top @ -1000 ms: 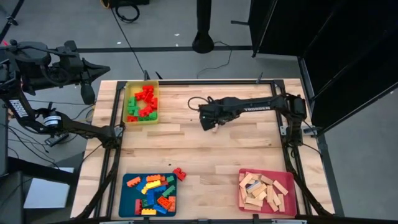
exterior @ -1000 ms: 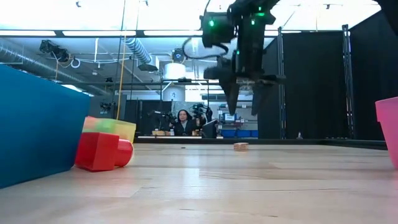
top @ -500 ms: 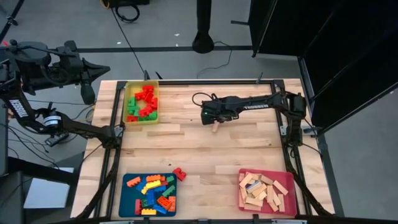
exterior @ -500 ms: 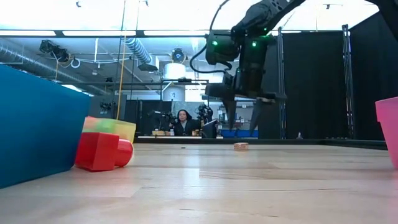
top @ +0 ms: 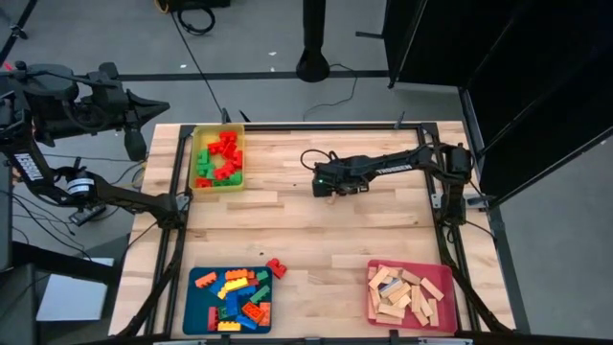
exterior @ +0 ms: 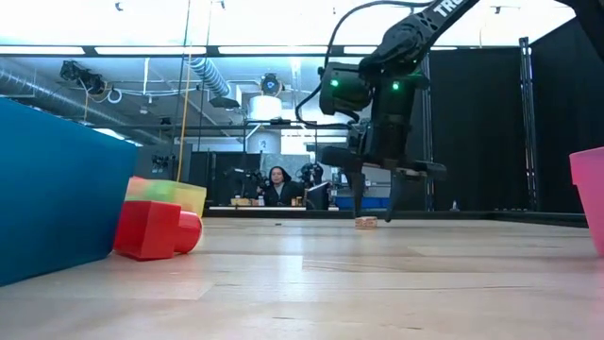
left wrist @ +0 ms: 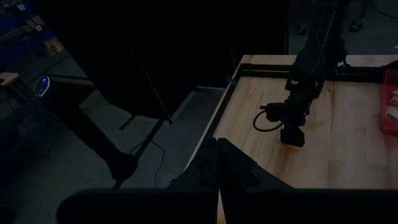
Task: Sort blocks by size
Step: Put the wooden game piece into the red bin
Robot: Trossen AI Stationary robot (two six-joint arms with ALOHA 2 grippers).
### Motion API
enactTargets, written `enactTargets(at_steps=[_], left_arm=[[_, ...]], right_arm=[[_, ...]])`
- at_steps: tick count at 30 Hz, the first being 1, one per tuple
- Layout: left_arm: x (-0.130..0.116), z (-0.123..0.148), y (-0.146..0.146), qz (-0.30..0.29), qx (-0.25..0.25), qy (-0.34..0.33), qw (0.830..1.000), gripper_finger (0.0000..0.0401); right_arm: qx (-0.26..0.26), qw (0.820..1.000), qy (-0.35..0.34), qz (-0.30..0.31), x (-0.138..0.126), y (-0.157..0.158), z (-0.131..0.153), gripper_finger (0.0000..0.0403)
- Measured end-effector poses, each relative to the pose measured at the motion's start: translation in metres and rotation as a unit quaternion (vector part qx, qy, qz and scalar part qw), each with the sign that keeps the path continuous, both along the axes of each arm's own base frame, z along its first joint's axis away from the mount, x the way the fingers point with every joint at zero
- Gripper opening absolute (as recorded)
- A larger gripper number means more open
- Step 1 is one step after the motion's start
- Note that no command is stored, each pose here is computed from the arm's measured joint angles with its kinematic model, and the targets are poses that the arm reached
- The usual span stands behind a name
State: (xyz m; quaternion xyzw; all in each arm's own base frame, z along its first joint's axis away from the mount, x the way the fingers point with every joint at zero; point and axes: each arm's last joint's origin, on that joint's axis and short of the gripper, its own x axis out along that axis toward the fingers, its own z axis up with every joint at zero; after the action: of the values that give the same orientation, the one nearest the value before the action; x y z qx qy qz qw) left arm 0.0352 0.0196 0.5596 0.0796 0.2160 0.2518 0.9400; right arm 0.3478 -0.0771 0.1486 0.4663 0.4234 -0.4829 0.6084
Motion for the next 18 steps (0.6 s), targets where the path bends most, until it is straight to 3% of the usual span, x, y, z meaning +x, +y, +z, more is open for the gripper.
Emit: enactTargets(at_steps=[13, 18], left_arm=[[0.000, 0.000, 0.000, 0.000, 0.000, 0.000, 1.000, 0.0002], [0.000, 0.000, 0.000, 0.000, 0.000, 0.000, 1.000, 0.0002]], right_arm=[[0.070, 0.993, 0.100, 0.012, -0.021, 0.016, -0.007, 0.0227], [0.067, 0.992, 0.106, 0.025, -0.022, 0.019, -0.007, 0.0217]])
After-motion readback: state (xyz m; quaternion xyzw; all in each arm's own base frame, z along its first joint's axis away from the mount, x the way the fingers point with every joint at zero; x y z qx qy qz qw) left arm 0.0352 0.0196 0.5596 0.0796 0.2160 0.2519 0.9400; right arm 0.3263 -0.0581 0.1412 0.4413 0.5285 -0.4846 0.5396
